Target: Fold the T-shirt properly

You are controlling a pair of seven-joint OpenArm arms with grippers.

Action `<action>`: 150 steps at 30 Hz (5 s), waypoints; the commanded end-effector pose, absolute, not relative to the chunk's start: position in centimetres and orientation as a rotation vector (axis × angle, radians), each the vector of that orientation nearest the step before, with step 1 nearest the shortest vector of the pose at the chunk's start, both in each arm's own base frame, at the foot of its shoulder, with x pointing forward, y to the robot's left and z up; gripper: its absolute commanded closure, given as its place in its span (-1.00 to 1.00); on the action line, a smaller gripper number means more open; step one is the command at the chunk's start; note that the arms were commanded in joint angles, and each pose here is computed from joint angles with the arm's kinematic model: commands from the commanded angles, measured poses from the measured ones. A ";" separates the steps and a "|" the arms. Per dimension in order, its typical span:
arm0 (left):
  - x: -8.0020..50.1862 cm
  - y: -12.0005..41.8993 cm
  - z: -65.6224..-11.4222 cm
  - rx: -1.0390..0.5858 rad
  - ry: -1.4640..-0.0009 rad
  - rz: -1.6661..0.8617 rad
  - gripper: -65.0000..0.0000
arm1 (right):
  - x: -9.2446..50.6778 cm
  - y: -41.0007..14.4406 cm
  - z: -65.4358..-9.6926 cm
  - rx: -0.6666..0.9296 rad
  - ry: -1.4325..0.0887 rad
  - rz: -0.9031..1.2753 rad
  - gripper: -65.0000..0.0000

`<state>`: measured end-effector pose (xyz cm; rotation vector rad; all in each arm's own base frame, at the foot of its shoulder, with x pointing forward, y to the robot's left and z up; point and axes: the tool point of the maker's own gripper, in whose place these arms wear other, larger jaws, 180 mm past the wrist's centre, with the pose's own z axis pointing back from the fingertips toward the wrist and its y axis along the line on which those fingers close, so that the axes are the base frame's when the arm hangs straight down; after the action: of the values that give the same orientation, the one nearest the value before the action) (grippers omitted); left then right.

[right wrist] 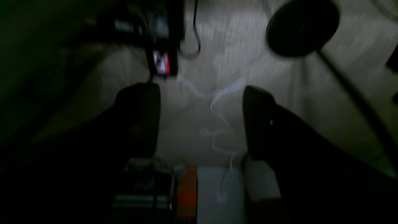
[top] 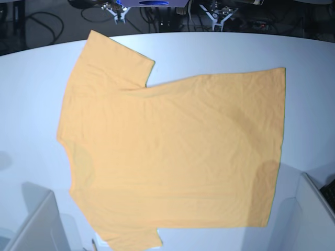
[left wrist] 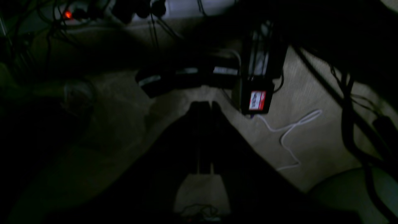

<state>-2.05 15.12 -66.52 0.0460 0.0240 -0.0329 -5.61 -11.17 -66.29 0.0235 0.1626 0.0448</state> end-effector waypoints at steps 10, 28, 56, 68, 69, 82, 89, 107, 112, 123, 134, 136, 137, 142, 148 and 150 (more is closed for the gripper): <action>-3.2 15.0 -66.5 0.045 0.043 -0.029 -0.17 | -6.1 -11.2 -66.2 0.028 0.167 0.048 1.00; -5.3 16.6 -66.3 0.066 0.069 -0.054 1.00 | -6.9 -14.3 -66.1 -0.020 0.186 0.052 1.00; -8.0 18.8 -52.5 0.070 -0.352 -0.188 1.00 | -9.1 -17.4 -54.8 -0.147 -0.193 -0.163 1.00; -1.3 23.8 -41.9 0.114 -0.627 0.053 1.00 | 2.1 -20.3 -44.2 -0.231 -0.540 -0.177 1.00; -0.4 24.0 -40.8 0.115 -0.659 0.066 1.00 | 3.1 -20.3 -43.5 -0.218 -0.575 -0.199 1.00; 4.4 24.8 -36.3 0.138 -0.828 0.069 1.00 | 13.2 -17.7 -40.1 0.100 -0.798 -0.501 0.90; 6.0 24.8 -36.2 0.112 -0.866 0.097 1.00 | 15.5 -20.1 -39.2 0.194 -0.825 -0.672 0.11; 9.6 27.0 -35.3 -0.044 -0.974 0.458 -0.22 | 16.1 -23.6 -42.8 0.362 -0.653 -0.787 -0.12; 10.5 28.4 -34.4 -0.115 -1.037 0.529 -0.20 | 15.5 -20.4 -44.0 0.429 -0.572 -0.748 -0.11; 10.1 30.4 -37.0 -0.108 -1.011 0.626 -0.20 | 15.5 -19.1 -44.6 0.455 -0.542 -0.734 -0.03; 11.6 31.2 -39.7 -0.205 -0.871 0.703 -0.20 | 15.0 -19.1 -46.0 0.461 -0.501 -0.758 1.00; 11.3 32.0 -40.4 -0.215 -0.835 0.750 -0.20 | 15.0 -19.1 -46.0 0.461 -0.501 -0.758 1.00; 11.1 32.2 -40.9 -0.219 -0.812 0.770 -0.20 | 15.0 -19.1 -46.0 0.461 -0.501 -0.758 1.00; 11.4 34.0 -41.6 -0.230 -0.787 0.861 -0.19 | 15.0 -19.1 -46.0 0.461 -0.502 -0.757 1.00; 13.3 33.1 -42.1 -0.291 -0.765 0.861 -0.19 | 15.1 -19.1 -45.9 0.463 -0.505 -0.758 1.00; 13.7 32.6 -43.0 -0.324 -0.734 0.877 -0.19 | 15.1 -19.0 -45.9 0.464 -0.504 -0.759 1.00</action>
<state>14.88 32.91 -42.09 -0.3369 -0.8027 0.8804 16.47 -19.09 -45.07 0.4981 -0.5673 -0.7706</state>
